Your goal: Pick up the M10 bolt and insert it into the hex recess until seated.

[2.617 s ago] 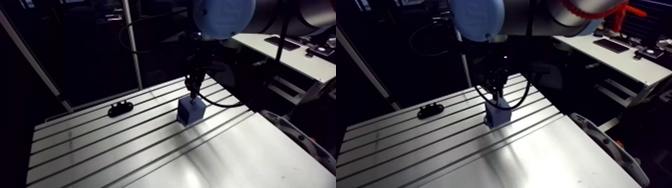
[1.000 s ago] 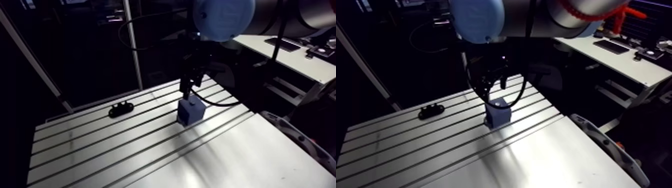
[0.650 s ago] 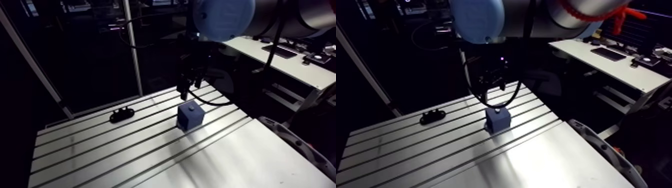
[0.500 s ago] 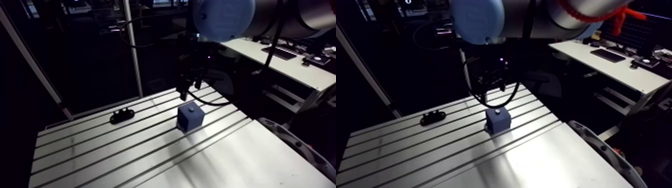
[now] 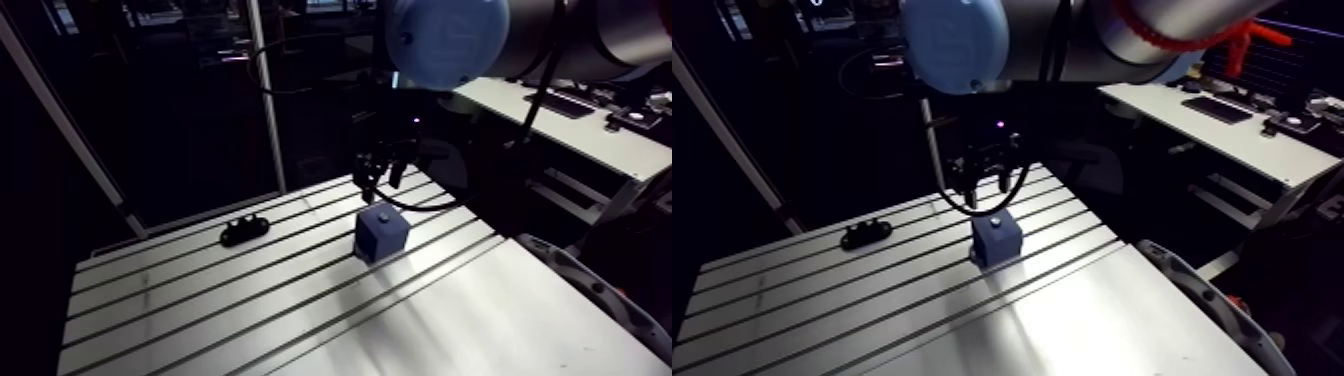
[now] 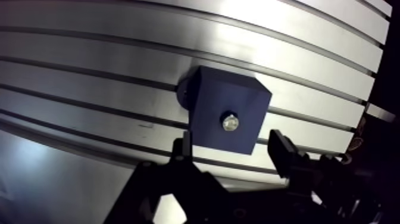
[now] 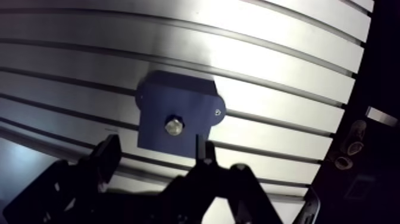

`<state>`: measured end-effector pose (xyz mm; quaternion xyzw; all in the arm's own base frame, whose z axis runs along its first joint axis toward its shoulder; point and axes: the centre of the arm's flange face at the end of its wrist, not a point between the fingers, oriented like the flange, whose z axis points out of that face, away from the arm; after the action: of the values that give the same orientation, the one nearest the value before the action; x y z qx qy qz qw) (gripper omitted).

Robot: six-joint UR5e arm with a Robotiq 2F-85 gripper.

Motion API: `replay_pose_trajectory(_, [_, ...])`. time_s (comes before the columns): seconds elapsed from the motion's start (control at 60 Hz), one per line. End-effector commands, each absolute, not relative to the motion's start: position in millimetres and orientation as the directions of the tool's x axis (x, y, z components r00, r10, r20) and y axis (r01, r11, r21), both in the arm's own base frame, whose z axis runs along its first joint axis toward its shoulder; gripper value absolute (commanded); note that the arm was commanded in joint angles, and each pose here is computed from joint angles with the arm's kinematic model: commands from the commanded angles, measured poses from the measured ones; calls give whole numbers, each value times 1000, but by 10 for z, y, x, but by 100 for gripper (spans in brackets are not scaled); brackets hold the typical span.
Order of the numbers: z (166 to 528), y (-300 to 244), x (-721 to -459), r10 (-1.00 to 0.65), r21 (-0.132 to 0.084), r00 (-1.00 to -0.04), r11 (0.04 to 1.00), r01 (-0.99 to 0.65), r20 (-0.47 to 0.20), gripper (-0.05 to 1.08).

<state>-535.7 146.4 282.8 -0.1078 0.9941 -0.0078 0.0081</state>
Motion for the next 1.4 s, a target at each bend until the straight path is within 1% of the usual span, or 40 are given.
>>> replay_pose_trajectory(0.017, [2727,1458,-5343,-171,-27,-985,985,-170,-34,36])
replay_pose_trajectory(0.117, [2680,1468,-5355,-160,-30,-986,987,-158,-41,38])
replay_pose_trajectory(0.183, [2648,1491,-5378,-148,-31,-988,989,-147,-46,43])
replay_pose_trajectory(0.3, [2628,1508,-5388,-147,-31,-988,989,-146,-51,43])
replay_pose_trajectory(0.317, [2597,1513,-5392,-147,-34,-988,989,-145,-57,43])
replay_pose_trajectory(0.45, [2545,1531,-5397,-137,-36,-988,990,-135,-69,44])
replay_pose_trajectory(0.533, [2524,1530,-5391,-130,-43,-988,991,-127,-81,44])
replay_pose_trajectory(0.733, [2525,1527,-5384,-130,-43,-988,991,-127,-83,46])
replay_pose_trajectory(0.883, [2530,1533,-5388,-114,-36,-990,993,-111,-81,47])
replay_pose_trajectory(1.05, [2506,1516,-5374,-112,-38,-990,993,-109,-85,48])
replay_pose_trajectory(1.217, [2482,1520,-5357,-110,-44,-990,993,-106,-86,48])
replay_pose_trajectory(1.35, [2475,1535,-5355,-106,-45,-991,994,-102,-85,48])
replay_pose_trajectory(1.4, [2487,1549,-5363,-105,-40,-991,994,-102,-79,48])
